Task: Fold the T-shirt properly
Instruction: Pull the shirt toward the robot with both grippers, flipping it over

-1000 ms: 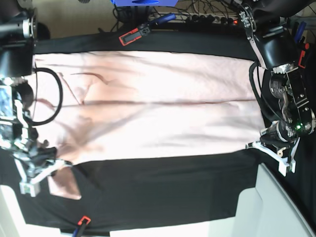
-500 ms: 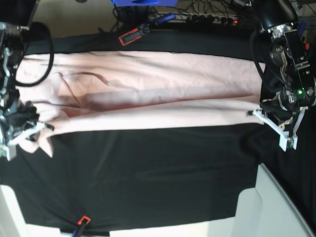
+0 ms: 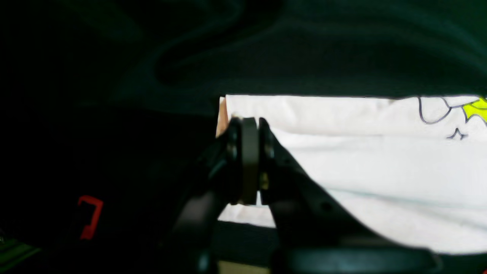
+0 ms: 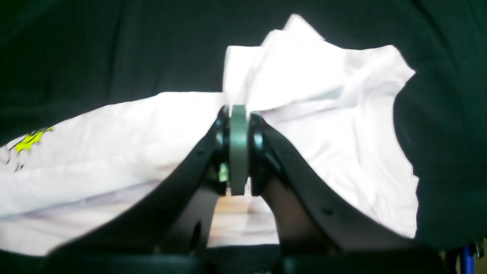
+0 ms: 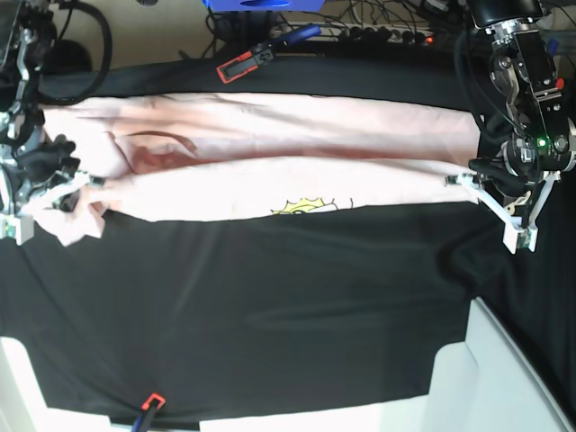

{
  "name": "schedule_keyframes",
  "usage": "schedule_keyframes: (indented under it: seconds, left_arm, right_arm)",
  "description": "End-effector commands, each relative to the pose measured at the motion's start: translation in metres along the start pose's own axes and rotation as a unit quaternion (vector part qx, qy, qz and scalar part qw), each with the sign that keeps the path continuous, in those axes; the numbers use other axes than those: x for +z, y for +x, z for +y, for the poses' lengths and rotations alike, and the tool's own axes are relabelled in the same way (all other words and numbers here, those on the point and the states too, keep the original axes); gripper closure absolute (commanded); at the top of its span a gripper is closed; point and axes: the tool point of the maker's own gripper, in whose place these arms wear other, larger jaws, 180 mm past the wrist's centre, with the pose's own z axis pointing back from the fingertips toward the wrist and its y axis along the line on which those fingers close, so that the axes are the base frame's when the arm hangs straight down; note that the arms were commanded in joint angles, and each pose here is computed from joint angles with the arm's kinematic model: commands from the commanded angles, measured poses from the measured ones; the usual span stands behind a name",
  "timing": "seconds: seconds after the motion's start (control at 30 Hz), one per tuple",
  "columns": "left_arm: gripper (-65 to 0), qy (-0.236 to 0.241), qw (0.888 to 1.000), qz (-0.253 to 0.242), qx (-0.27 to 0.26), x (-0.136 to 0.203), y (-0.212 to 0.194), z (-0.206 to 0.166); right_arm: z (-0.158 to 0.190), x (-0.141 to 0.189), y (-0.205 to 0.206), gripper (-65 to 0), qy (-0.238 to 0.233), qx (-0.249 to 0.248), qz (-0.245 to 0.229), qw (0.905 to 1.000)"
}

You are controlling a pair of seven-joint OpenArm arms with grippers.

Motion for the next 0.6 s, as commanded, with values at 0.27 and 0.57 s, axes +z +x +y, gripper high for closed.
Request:
schedule_keyframes:
  seconds: [0.27,0.57]
  left_arm:
    - [0.0,0.011,1.0,0.003,-0.027,0.003,-0.005,0.009]
    - [0.0,0.01,0.999,0.044,-0.023,-0.007,-0.031,0.013]
  right_arm:
    - [-0.013,0.016,-0.026,0.0,-0.02,-0.024,0.011,0.9994]
    - [-0.018,0.022,-0.045,0.0,-0.028,-0.023,0.031,0.9988]
